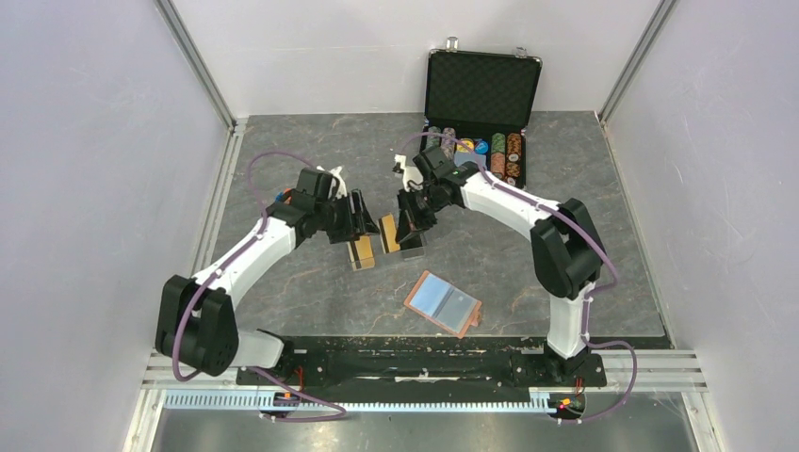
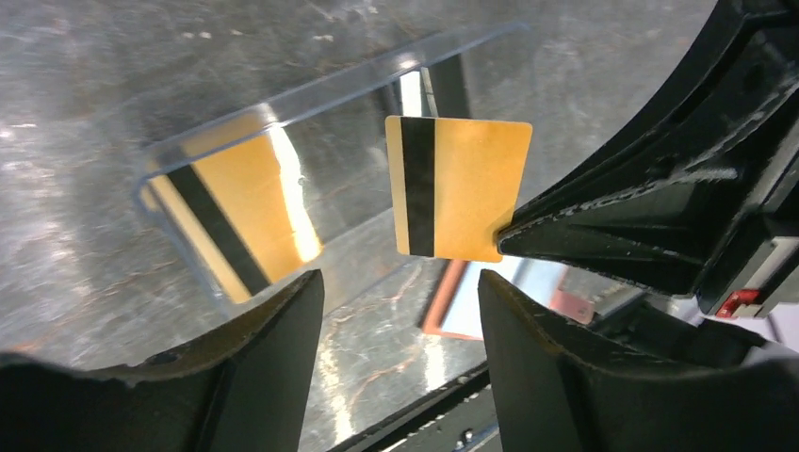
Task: Put the credit cards into the card holder
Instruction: Pick up the credit card from the storage box.
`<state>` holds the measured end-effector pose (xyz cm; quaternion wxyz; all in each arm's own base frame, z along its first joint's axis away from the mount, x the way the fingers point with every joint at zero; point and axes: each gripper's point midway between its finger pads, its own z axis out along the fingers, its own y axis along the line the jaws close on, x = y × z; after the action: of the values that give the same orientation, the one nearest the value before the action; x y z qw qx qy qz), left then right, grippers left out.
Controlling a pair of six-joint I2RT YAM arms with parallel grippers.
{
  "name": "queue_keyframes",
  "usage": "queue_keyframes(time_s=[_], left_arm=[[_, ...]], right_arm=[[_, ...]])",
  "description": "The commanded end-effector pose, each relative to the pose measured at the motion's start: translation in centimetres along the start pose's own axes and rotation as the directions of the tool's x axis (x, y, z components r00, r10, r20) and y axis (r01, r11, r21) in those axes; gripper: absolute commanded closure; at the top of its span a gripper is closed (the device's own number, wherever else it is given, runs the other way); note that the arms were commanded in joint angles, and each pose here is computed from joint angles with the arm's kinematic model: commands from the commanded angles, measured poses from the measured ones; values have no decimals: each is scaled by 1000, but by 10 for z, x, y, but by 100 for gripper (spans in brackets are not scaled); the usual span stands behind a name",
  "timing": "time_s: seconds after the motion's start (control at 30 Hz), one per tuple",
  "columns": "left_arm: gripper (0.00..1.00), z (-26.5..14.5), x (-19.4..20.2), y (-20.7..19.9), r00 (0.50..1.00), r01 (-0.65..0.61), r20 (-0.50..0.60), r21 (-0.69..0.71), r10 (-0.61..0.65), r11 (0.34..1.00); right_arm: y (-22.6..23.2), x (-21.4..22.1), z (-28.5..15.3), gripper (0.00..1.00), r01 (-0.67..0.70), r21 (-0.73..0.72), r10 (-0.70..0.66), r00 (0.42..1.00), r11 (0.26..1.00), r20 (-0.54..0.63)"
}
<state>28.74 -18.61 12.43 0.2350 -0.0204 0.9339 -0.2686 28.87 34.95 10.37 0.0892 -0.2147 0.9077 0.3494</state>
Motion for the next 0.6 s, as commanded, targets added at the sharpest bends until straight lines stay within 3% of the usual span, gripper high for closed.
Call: queue_keyframes(time_s=[0.0,0.33,0.57], left_arm=[[31,-4,-12,-34,994,70,65,238,-88,969],[27,-2,-13,-58,978,113,92,514,-186,850],[31,-6,-11,-80,983,114,35,656,-181,746]], right_arm=[[25,-15,-38,100,5,-115,6,995,993,97],[35,4,-70,100,-22,-198,46,992,980,118],[40,14,-74,100,-29,-237,59,991,971,117]])
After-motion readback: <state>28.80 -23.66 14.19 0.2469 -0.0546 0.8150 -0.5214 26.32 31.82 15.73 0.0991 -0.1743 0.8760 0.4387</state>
